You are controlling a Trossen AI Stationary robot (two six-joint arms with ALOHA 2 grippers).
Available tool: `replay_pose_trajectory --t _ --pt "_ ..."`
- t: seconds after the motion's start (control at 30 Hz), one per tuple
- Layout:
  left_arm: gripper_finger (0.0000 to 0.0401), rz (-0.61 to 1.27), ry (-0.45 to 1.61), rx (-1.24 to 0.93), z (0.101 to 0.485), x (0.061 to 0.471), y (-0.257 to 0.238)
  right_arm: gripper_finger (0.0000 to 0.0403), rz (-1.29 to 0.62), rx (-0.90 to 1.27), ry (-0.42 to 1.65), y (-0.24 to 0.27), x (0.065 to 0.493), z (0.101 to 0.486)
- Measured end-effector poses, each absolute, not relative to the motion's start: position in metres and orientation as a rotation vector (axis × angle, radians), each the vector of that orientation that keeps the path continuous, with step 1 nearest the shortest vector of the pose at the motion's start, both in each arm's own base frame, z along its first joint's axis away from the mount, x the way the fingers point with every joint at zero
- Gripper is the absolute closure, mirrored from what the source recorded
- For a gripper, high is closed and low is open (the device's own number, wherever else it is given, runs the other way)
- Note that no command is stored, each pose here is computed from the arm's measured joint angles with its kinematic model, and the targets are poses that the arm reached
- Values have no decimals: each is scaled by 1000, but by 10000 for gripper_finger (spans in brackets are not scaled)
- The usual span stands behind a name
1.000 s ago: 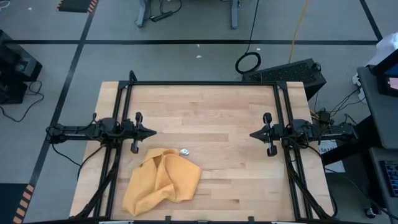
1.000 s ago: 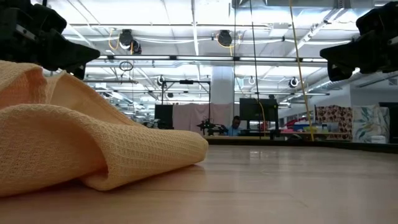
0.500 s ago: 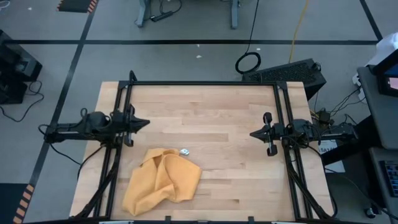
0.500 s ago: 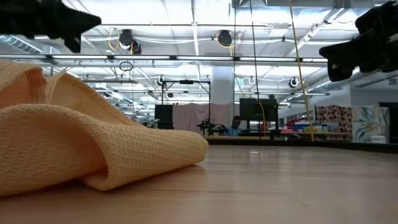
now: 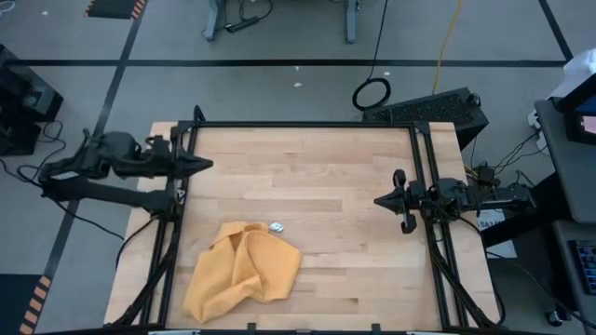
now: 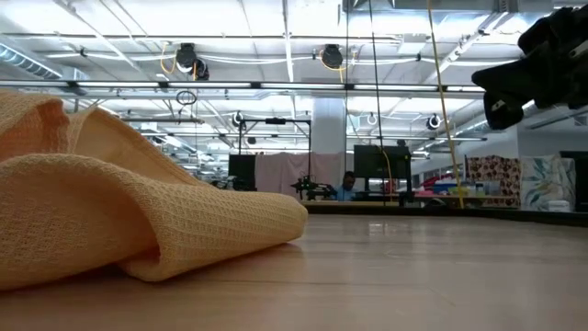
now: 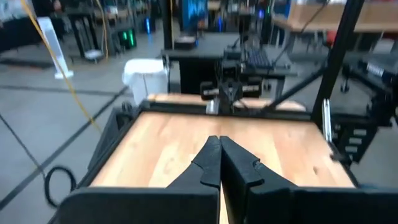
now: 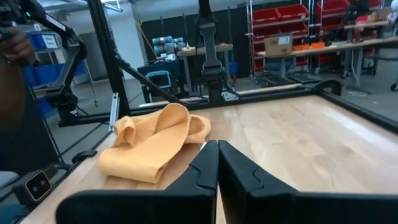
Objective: Roll towel
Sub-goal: Fold the yellow towel
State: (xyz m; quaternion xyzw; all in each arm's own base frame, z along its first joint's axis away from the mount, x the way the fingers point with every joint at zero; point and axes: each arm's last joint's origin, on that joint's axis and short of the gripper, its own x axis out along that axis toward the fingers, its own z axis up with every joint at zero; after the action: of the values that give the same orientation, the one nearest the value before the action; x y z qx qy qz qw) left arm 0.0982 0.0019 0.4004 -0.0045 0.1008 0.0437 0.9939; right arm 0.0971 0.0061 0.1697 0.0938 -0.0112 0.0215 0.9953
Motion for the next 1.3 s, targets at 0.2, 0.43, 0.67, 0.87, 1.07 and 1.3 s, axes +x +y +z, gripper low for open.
replay_pose_trajectory --t 0.2,0.43,0.67,0.87,1.07,1.3 --pt "399 141 512 -42 383 127 3 403 46 203 -22 6 97 170" --pt "364 218 829 -181 324 155 2 403 41 226 -25 6 97 170" --pt "245 208 1054 -300 268 170 -12 403 42 278 -22 6 97 170" --pt "173 149 1155 -298 237 182 -40 403 41 278 -17 6 97 169" --pt "164 155 1181 -215 217 196 -66 403 17 262 2 6 99 168" --pt "164 191 1285 -64 187 205 -86 403 13 248 36 6 101 165"
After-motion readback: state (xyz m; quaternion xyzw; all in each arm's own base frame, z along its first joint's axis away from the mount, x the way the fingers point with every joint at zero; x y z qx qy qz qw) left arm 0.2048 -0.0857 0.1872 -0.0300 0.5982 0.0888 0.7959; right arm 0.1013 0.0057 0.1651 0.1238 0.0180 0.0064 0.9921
